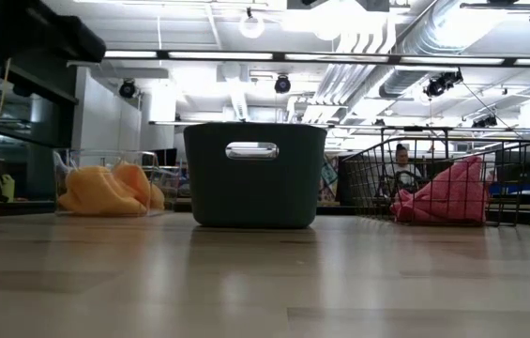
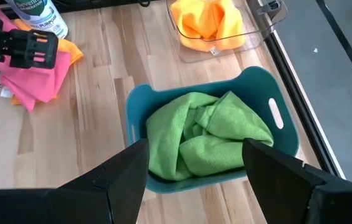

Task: Sort microfiber towel by color & place in baskets
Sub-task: Put the pink microfiber cloth into the wire basket, then put the green microfiber cloth into the blue bin

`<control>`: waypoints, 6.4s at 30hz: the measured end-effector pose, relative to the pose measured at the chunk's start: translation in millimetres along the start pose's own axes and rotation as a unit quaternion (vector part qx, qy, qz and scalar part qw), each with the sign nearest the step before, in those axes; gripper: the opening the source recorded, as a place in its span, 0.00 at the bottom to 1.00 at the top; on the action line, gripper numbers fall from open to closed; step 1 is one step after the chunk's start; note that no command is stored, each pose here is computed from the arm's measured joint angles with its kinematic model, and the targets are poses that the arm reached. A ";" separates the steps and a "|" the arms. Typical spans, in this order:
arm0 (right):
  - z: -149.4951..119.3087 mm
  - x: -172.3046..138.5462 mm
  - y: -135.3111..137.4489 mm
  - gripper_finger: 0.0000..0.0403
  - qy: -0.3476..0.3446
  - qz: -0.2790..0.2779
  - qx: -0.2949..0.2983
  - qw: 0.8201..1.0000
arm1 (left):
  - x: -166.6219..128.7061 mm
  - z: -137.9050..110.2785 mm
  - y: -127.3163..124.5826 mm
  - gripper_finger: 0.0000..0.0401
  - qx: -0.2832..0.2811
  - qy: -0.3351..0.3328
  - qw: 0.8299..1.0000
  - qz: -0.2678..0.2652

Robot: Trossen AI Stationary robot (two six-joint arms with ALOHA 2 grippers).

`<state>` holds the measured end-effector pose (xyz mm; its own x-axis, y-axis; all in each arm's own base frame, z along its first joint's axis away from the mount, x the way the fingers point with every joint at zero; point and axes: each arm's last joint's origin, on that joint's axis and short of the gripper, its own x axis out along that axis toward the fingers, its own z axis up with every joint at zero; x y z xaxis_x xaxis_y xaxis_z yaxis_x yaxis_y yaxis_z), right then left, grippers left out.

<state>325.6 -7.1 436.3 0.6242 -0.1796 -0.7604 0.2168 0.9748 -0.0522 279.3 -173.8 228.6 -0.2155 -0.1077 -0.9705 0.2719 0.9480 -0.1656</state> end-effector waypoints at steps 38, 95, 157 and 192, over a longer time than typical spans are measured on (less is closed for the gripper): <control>-19.6 -86.2 19.0 0.63 -0.090 0.078 0.022 0.993 | -230.7 -96.6 83.7 0.00 -0.123 -0.457 0.833 0.285; 71.9 4.1 62.0 0.05 -0.356 -0.205 -0.013 0.911 | -330.9 -121.4 83.3 0.04 -0.135 -0.701 0.620 0.325; -220.2 78.7 -162.4 0.36 0.088 -0.202 0.448 0.866 | -181.4 -124.4 66.9 0.42 -0.273 -0.713 0.640 0.084; -298.3 54.7 80.4 0.75 0.329 -0.073 0.507 0.793 | -178.9 -125.8 69.3 0.42 -0.244 -0.692 0.657 0.174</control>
<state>153.3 100.8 197.4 0.0824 0.1516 -0.9850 0.9514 0.2824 0.1230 218.8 -51.2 412.7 0.9310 0.2914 -0.2197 -0.3264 0.9342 -0.1438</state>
